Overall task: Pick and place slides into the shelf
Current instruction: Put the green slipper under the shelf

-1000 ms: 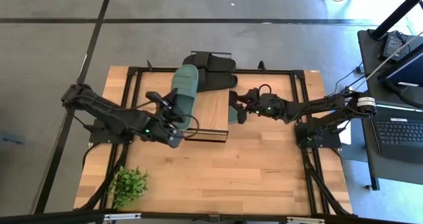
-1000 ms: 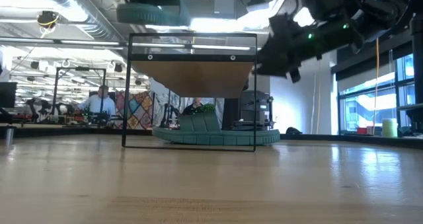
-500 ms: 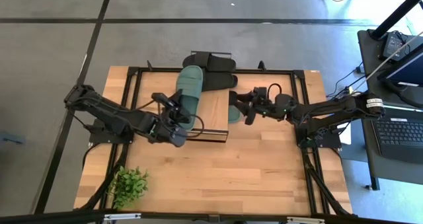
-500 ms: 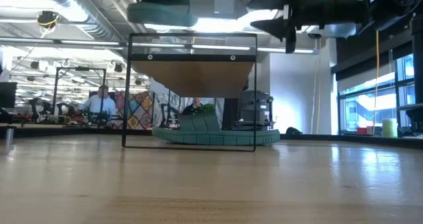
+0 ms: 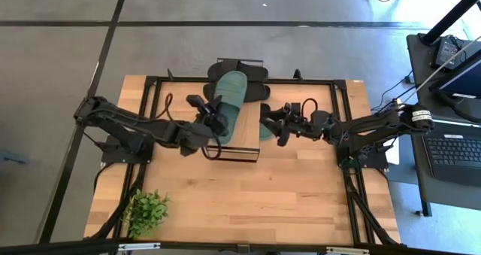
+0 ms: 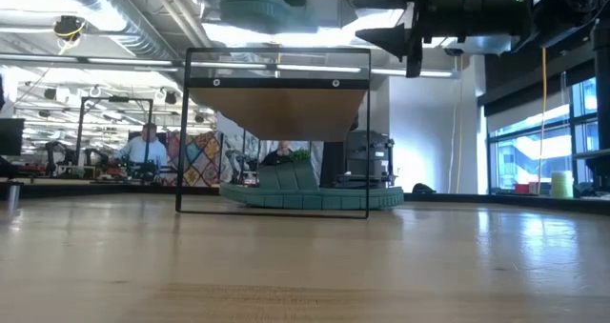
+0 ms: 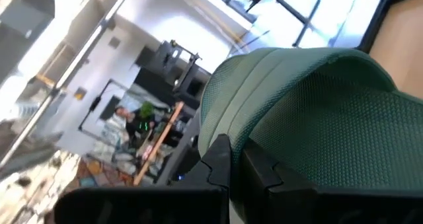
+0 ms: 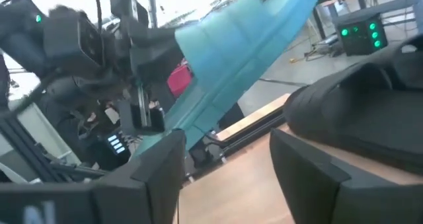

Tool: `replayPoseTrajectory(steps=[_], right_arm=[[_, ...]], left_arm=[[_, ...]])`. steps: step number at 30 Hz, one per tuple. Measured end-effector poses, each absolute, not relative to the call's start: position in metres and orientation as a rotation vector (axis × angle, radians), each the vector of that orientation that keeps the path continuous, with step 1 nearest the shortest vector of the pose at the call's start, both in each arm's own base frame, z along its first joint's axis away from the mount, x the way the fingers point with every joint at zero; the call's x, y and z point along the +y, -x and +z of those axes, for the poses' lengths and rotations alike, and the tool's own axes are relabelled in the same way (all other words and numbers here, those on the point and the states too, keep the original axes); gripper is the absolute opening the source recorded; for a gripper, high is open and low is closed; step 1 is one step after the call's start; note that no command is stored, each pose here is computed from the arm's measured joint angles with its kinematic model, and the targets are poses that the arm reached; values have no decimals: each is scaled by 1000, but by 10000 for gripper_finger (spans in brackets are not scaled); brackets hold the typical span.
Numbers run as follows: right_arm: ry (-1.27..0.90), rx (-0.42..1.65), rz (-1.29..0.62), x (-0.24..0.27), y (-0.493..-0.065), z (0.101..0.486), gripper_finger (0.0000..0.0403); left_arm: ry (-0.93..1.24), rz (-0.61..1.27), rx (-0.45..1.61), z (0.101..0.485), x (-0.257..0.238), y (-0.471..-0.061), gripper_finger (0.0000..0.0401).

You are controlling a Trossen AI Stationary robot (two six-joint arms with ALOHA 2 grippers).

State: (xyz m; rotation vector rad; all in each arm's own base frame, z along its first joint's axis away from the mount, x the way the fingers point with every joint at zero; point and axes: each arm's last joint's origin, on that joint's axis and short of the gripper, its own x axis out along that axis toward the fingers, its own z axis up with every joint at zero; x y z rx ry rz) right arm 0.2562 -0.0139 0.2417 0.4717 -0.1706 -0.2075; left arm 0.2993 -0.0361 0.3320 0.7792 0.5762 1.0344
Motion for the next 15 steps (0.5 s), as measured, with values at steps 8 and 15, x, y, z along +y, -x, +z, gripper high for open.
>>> replayPoseTrajectory(steps=[8, 15], right_arm=[[-523, -170, -178, -7, -260, 238, 288], [-531, -158, -162, 0, -261, 236, 291]], left_arm=[[-925, 957, 542, 328, -35, -332, 2], [-928, 960, 459, 332, -27, -341, 2]])
